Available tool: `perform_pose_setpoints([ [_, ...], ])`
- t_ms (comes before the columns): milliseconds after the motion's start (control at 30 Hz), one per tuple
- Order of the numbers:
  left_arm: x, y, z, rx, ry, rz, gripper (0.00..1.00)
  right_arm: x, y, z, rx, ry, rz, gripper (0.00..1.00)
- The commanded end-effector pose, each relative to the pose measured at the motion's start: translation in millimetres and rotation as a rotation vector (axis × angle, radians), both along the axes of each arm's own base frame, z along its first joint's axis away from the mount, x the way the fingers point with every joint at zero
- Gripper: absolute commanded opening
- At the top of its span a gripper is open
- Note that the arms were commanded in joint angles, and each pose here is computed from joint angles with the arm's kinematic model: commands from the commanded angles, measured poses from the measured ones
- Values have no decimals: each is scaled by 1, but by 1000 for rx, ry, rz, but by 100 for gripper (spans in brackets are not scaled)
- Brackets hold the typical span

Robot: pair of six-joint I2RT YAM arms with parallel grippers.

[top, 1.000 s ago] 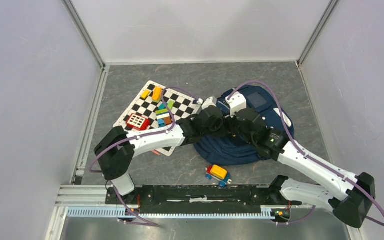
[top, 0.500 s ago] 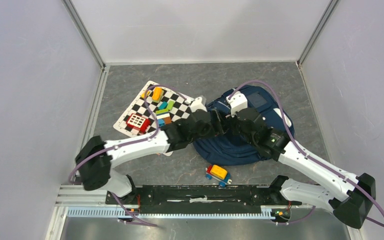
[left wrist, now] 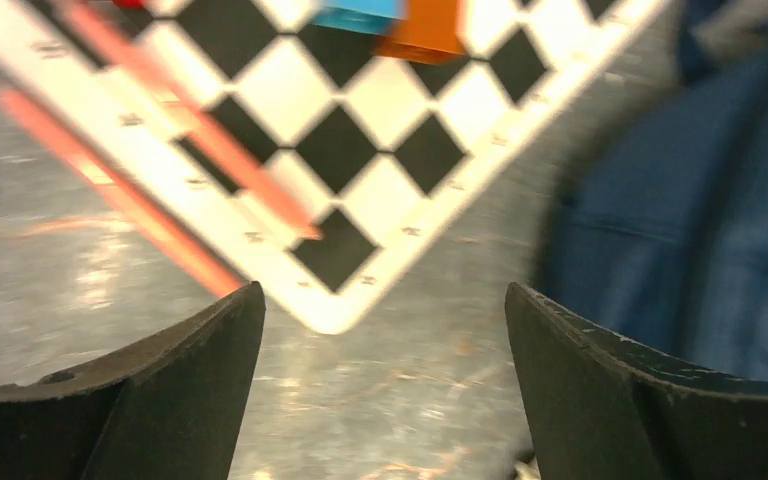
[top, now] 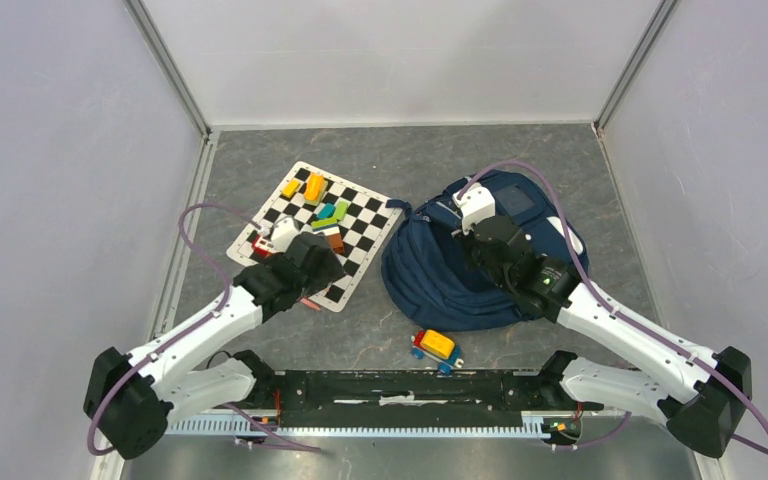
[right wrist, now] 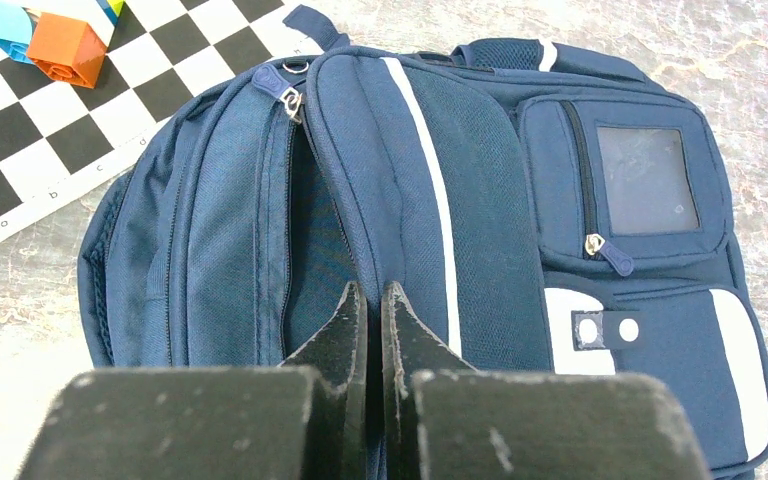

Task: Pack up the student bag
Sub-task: Pick up the stationery from the center of the board.

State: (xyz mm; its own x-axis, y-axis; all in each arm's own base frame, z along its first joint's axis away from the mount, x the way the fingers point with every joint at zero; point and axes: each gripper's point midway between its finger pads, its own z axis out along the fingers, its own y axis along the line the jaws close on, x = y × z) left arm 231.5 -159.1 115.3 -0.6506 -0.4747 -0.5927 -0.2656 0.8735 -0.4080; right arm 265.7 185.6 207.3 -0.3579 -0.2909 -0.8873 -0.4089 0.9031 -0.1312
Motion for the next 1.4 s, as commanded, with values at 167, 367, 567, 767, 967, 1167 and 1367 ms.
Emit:
perform_pose_setpoints([
  [167,-21,98,-48,265,235,229,69,7,14,50,150,-109,5,0],
  [367,-19,108,-72,250,299,283,68,7,11,50,144,-115,0,0],
  [567,-13,111,-83,218,318,320,61,5,13,48,153,-111,13,0],
  [767,-9,108,-90,207,333,311,60,5,16,47,157,-106,23,0],
  [967,-12,112,-95,226,361,314,56,5,15,45,155,-105,21,0],
  [1167,-18,117,-101,258,397,314,41,4,16,45,160,-105,22,0],
  [1367,-24,121,-102,273,409,322,38,4,16,44,161,-103,22,0],
])
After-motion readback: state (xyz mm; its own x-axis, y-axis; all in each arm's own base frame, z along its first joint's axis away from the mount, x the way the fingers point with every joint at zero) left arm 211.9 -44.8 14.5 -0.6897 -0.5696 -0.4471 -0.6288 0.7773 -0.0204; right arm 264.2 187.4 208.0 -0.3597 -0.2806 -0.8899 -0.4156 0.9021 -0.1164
